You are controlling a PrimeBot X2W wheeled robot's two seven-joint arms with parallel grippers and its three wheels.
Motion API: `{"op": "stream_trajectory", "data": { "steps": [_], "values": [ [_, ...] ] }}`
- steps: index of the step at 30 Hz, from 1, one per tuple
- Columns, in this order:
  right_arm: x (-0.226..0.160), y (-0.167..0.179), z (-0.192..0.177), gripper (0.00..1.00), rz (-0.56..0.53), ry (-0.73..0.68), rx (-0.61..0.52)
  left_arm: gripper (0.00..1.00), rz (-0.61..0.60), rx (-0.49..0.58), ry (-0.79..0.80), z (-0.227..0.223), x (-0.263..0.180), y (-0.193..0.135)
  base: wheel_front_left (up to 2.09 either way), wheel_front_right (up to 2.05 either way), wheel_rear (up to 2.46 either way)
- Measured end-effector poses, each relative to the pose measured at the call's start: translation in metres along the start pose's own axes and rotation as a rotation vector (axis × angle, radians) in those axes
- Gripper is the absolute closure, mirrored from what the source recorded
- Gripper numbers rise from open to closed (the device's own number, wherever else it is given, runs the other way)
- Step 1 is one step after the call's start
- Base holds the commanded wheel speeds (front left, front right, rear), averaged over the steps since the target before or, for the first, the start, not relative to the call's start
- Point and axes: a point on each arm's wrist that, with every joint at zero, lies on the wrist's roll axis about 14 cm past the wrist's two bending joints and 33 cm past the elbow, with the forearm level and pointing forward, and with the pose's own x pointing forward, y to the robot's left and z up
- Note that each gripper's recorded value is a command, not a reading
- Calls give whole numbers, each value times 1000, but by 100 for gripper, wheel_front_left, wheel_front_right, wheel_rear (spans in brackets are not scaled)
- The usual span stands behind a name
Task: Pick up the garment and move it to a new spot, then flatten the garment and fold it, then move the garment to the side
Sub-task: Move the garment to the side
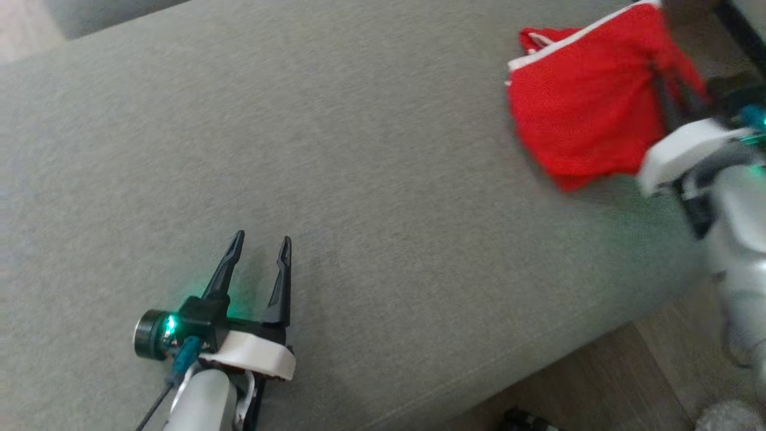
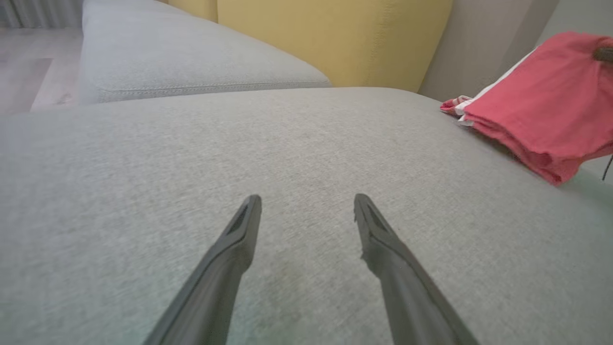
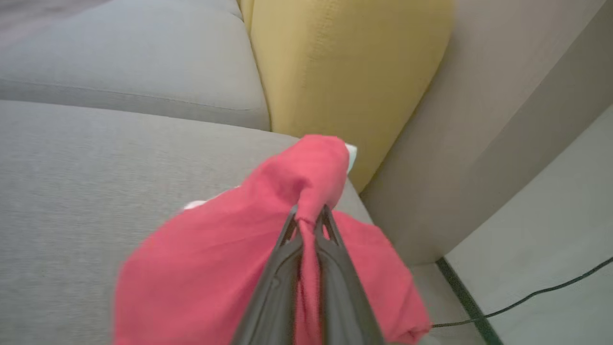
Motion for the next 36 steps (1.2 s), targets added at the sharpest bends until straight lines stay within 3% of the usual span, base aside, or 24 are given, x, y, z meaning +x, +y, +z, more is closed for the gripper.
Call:
{"op": "stream_trajectory", "data": {
  "steps": [4, 5, 6, 7, 12, 15, 19, 23, 28, 36],
  "values": [
    [10, -24, -2, 100, -40, 33, -59, 0, 38, -8, 5, -3, -6, 13, 0, 0, 0],
    [13, -31, -2, 73, -53, 45, -75, 0, 47, -10, 6, -4, -7, 16, 0, 0, 0],
    [15, -37, -3, 16, -66, 54, -87, 0, 55, -12, 6, -4, -8, 19, 0, 0, 0],
    [17, -43, -3, 0, -79, 61, -96, 0, 58, -15, 8, -5, -10, 21, 0, 0, 0],
    [24, -73, 9, 0, -173, 34, -95, 0, 83, -19, 6, -5, -14, 30, 0, 0, 0],
    [27, -73, 35, 0, -211, -60, -57, 0, 96, -12, -3, -1, -17, 33, 0, 0, 0],
    [32, -10, 68, 0, -124, -195, 30, 0, 147, 6, -29, 11, -24, 42, 0, 0, 0],
    [22, 56, 74, 0, -6, -251, 128, 0, 221, 30, -64, 25, -37, 56, 0, 0, 0],
    [-2, 131, 53, 0, 159, -232, 261, 0, 406, 27, -106, 38, -82, 91, 0, 0, 0],
    [-37, 200, 24, 0, 328, -145, 382, 0, 597, 38, -132, 43, -144, 121, 0, 0, 0]
  ]
}}
